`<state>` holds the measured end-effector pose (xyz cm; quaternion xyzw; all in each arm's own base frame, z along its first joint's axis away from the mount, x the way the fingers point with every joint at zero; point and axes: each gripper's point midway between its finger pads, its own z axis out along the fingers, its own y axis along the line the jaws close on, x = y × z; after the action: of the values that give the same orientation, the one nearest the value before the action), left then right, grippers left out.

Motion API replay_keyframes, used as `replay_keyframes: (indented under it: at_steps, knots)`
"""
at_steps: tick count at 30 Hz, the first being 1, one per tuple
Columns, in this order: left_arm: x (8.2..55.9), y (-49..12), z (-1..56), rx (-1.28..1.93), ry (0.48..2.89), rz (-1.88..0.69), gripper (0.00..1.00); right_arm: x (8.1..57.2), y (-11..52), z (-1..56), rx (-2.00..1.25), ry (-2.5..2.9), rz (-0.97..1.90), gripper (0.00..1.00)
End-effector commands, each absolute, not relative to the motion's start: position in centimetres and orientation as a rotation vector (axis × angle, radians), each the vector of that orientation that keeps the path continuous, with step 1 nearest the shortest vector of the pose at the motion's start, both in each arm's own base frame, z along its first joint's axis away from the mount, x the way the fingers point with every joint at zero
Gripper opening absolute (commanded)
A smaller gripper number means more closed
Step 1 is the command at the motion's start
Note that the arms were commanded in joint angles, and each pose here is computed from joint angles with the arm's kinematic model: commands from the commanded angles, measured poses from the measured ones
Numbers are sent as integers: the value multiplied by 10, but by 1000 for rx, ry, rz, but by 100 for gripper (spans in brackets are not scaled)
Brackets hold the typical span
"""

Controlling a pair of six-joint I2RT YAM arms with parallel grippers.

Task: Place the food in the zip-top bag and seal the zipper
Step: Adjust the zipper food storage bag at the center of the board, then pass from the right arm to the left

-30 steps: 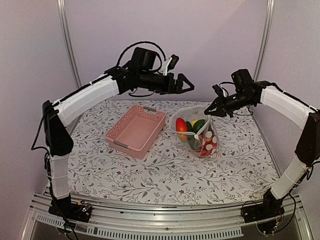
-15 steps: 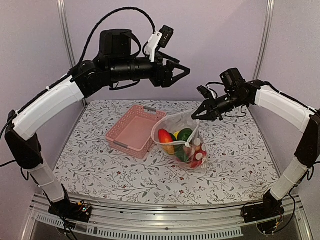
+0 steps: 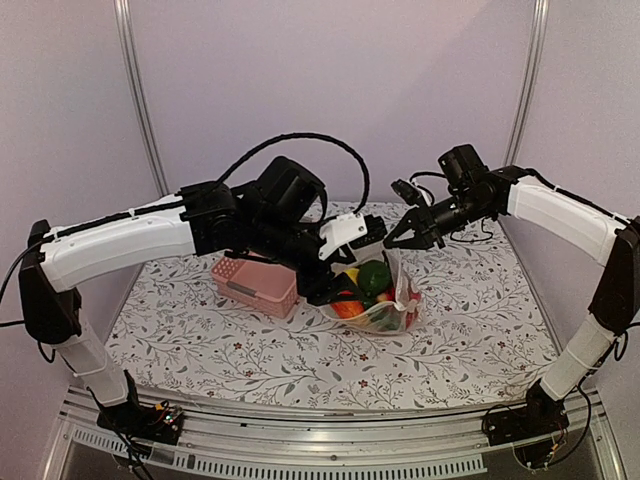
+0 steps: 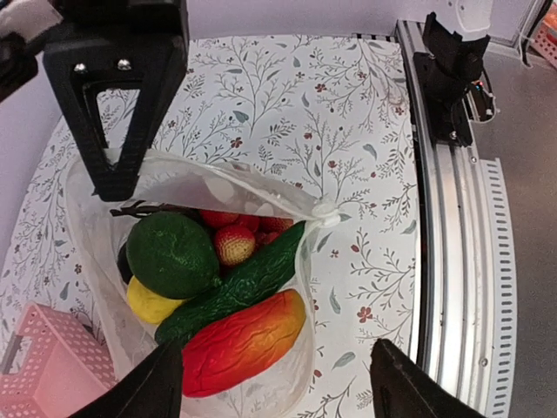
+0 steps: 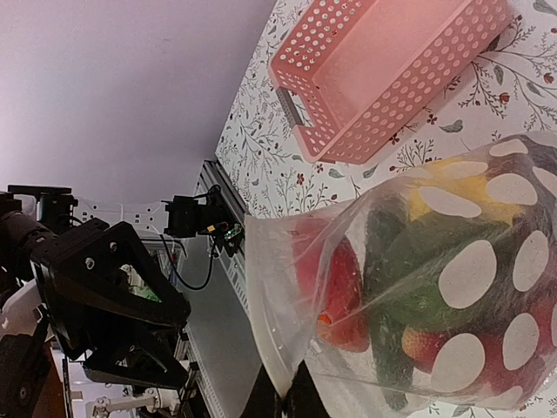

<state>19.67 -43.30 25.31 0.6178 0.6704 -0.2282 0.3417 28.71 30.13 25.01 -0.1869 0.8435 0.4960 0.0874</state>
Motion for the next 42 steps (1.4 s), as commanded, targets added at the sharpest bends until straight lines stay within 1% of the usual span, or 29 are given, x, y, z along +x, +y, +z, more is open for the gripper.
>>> replay_keyframes:
  at_steps: [1, 4, 7, 12, 14, 17, 18, 21, 24, 26, 29, 31, 33, 37, 39, 42]
  knots:
    - [195, -439, 239, 1646, 1717, -608, 74, 291, 303, 248, -599, 2488, 1475, 0]
    - [195, -445, 226, 1648, 1716, -628, 75, 291, 304, 246, -601, 2489, 1472, 0]
    - [200, -455, 209, 1642, 1722, -619, 72, 291, 303, 244, -600, 2494, 1469, 0]
    - [210, -467, 173, 1643, 1732, -474, 63, 288, 303, 244, -604, 2496, 1479, 0]
    - [212, -469, 161, 1644, 1729, -406, 58, 287, 302, 245, -604, 2495, 1479, 0]
    - [215, -472, 149, 1634, 1703, -306, 42, 285, 301, 245, -605, 2494, 1479, 0]
    - [217, -473, 152, 1608, 1690, -287, 34, 285, 301, 245, -606, 2493, 1479, 0]
    - [219, -477, 164, 1561, 1655, -261, 16, 285, 300, 247, -602, 2491, 1473, 0]
    - [220, -478, 177, 1527, 1642, -280, 1, 284, 299, 248, -604, 2491, 1466, 1]
    - [218, -480, 190, 1512, 1623, -314, 0, 284, 298, 251, -604, 2496, 1457, 12]
    - [213, -484, 212, 1496, 1592, -386, 0, 283, 295, 264, -611, 2468, 1471, 34]
    - [213, -485, 220, 1485, 1604, -414, 0, 283, 288, 276, -578, 2445, 1517, 41]
    - [217, -486, 228, 1465, 1621, -430, 0, 286, 276, 286, -535, 2428, 1511, 45]
    - [236, -493, 254, 1352, 1627, -508, 0, 281, 257, 293, -516, 2428, 1374, 47]
    - [248, -498, 265, 1298, 1646, -560, 0, 276, 250, 295, -551, 2402, 1299, 46]
    - [260, -507, 270, 1244, 1671, -631, 0, 265, 244, 299, -617, 2340, 1264, 44]
